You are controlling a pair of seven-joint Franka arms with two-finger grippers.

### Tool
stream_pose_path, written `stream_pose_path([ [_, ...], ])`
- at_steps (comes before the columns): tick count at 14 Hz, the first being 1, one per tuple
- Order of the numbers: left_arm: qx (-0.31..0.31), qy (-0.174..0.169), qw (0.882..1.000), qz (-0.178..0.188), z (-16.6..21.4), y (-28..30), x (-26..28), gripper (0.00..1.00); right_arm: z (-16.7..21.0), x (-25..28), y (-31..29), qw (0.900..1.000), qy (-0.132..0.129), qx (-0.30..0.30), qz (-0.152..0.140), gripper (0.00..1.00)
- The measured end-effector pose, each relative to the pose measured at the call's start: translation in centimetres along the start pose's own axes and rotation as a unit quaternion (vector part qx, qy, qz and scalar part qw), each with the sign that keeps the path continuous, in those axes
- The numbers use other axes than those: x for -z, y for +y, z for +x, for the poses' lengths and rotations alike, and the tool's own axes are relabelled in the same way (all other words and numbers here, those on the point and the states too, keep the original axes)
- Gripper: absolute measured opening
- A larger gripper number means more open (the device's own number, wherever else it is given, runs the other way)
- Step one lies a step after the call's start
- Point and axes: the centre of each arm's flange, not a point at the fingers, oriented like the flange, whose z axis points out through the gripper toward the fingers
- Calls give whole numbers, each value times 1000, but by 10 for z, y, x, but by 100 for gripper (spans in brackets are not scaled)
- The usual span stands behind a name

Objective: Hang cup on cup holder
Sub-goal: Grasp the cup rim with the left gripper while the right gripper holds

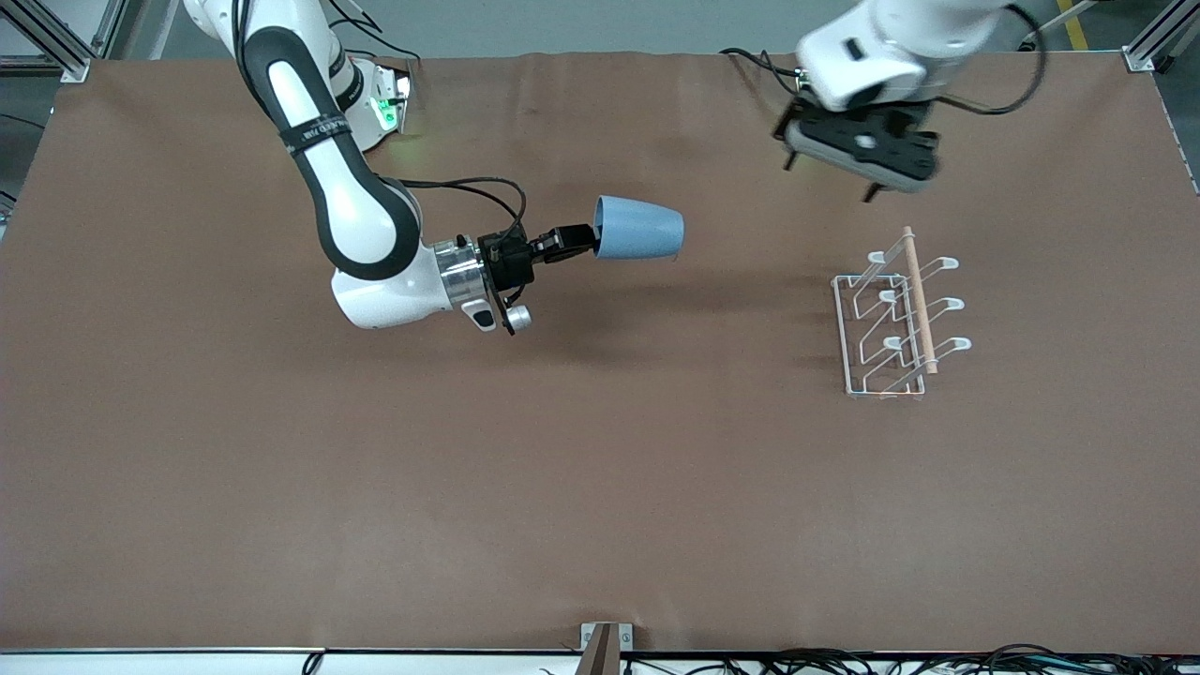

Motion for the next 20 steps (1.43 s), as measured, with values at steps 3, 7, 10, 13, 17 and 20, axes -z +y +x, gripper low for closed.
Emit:
stream_pose_path([
  [3,-68,4,997,-45,33,58,-19,100,6,2,9,1000,1,-7,0,5],
  [7,-158,9,987,-38,49,117,-47,100,9,3,14,1000,2,-11,-1,5],
  [10,-245,17,969,-4,56,148,-70,100,9,3,13,1000,2,-10,-1,5],
  [13,-309,10,951,0,61,155,-87,100,9,3,14,1000,2,-11,-1,5],
  [17,-382,11,924,10,66,146,-88,100,9,3,14,1000,2,-12,-1,5],
  [20,-399,19,917,9,70,145,-93,100,10,2,15,1000,1,-12,-1,5],
])
